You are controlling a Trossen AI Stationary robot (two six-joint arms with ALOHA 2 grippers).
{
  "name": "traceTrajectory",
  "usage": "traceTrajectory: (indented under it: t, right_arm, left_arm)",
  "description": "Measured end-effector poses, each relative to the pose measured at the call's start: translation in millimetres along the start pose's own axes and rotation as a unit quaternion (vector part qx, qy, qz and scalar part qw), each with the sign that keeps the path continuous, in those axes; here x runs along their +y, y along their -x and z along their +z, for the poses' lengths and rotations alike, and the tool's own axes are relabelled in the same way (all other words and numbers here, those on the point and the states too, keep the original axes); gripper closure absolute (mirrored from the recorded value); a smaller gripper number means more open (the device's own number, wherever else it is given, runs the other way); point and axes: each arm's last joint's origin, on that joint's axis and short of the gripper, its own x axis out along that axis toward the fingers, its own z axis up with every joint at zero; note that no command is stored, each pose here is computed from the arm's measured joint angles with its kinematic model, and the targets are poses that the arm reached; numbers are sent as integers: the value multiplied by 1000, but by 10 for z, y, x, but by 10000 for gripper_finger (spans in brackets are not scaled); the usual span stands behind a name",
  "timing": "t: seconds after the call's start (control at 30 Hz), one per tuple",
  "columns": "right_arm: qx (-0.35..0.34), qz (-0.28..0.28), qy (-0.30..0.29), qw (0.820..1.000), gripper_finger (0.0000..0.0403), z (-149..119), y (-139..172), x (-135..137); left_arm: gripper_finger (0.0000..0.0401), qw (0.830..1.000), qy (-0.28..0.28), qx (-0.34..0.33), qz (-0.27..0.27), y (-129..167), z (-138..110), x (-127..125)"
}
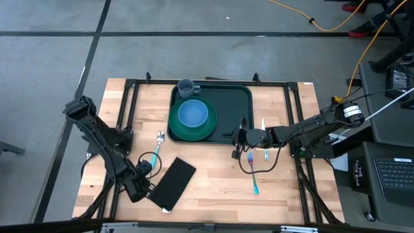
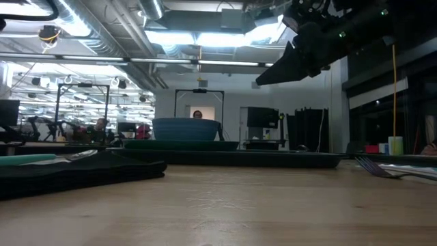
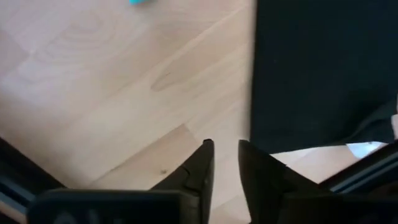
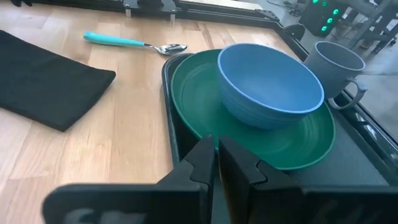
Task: Set up tray
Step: Put the black napkin on the black tray to the right of the green plate
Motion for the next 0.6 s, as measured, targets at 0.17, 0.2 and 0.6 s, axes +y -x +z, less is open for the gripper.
traceTrajectory:
  t: [0.17,0.2,0.6]
  right_arm:
    - [1,-5,-3,1000,375,0,-12,-29]
    - [1,-6,-4,1000,375,0,-15,-36]
    - [-1,-9,-24,1000,375,5,-23,-56]
  left_arm:
    - [284,1000,14,8,-22,1,-16,-41]
    - [276,999,15,9,-31,2,-21,-59]
    - [206,997,42,7,-70,-105,-106,-77]
